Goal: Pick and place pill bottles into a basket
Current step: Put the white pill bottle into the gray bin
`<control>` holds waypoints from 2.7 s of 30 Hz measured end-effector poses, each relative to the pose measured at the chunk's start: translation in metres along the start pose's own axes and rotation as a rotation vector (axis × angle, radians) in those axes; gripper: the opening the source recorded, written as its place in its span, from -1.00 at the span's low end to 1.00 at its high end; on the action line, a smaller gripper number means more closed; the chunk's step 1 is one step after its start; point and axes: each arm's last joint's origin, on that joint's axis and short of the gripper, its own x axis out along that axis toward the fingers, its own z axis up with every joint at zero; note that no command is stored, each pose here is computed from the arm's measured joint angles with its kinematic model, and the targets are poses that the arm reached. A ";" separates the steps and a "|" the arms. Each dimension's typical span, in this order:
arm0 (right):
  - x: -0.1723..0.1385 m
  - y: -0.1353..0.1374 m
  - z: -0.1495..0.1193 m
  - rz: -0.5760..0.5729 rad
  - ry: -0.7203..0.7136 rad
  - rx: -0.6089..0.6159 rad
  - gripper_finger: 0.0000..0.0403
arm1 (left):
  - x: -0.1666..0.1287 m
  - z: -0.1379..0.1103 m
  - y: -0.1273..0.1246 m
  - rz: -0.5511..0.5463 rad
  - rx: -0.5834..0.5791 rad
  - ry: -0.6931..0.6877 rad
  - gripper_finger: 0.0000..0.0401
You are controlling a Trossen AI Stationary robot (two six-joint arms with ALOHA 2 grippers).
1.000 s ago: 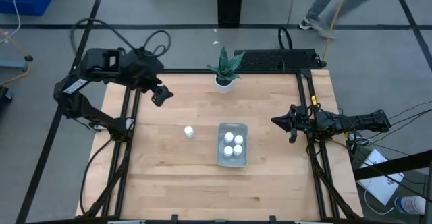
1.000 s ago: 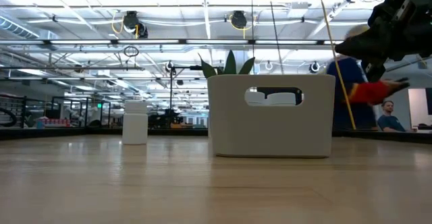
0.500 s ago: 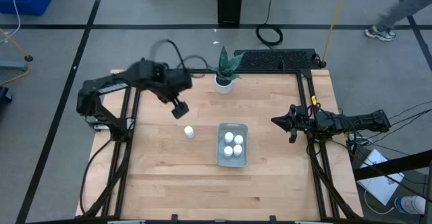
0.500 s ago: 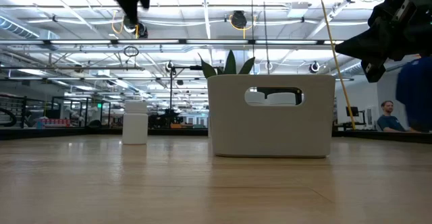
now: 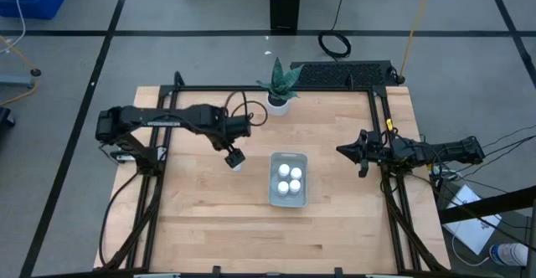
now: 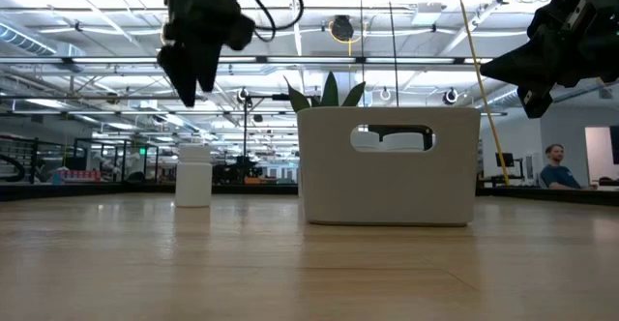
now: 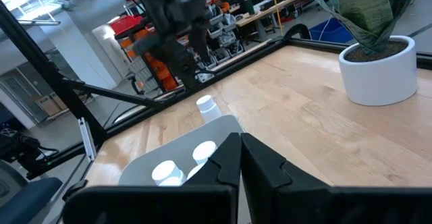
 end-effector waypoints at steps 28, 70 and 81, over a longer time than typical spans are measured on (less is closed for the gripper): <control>0.000 0.000 0.000 0.000 0.000 0.000 -0.98 | 0.054 -0.010 -0.006 -0.071 -0.045 -0.058 0.68; 0.000 0.000 0.000 -0.001 0.000 0.000 -0.98 | 0.079 -0.010 -0.012 -0.006 -0.013 0.022 0.19; 0.000 0.000 0.000 -0.001 0.000 0.000 -0.98 | 0.079 -0.011 -0.012 -0.020 -0.007 0.032 -0.07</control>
